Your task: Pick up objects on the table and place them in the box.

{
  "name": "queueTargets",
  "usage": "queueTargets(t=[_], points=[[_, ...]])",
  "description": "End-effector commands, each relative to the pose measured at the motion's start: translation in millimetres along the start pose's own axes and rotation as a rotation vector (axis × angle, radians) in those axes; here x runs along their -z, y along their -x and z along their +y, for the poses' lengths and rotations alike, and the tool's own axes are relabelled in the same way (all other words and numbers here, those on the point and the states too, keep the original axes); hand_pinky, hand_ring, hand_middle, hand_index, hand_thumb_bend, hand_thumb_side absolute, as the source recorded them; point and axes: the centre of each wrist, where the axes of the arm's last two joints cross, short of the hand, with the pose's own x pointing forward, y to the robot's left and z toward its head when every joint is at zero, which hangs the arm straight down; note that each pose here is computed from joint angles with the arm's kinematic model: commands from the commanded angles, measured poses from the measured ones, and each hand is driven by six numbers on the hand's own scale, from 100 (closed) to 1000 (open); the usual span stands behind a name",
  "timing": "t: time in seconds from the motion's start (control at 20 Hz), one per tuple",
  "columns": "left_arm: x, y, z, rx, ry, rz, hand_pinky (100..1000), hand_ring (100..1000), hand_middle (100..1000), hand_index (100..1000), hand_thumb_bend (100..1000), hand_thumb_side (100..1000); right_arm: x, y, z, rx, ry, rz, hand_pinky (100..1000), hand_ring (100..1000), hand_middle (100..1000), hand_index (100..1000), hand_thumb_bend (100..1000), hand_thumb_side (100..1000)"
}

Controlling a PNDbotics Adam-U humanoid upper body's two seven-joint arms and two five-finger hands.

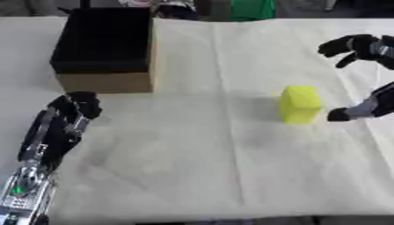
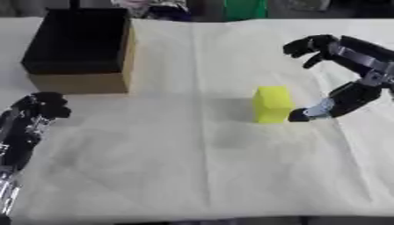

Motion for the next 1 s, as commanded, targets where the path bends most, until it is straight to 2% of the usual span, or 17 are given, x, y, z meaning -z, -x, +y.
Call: queueTargets(t=[0.05, 0.55, 1.0], points=[[1, -5, 5.1, 0.028, 0.011, -0.014, 668, 613, 595, 707, 484, 567, -2, 7, -12.2, -0.063, -0.035, 0.041, 767, 891, 866, 929, 745, 292], [1, -5, 4.5, 0.026, 0.012, -0.014, 668, 613, 594, 707, 484, 569, 8, 33, -1.5, -0.070, -0.072, 0.102, 766, 886, 863, 930, 735, 328], [1, -5, 4.0, 0.024, 0.013, -0.013, 668, 613, 594, 707, 486, 569, 21, 39, 5.2, -0.092, -0.101, 0.105, 769, 886, 851, 930, 743, 334]])
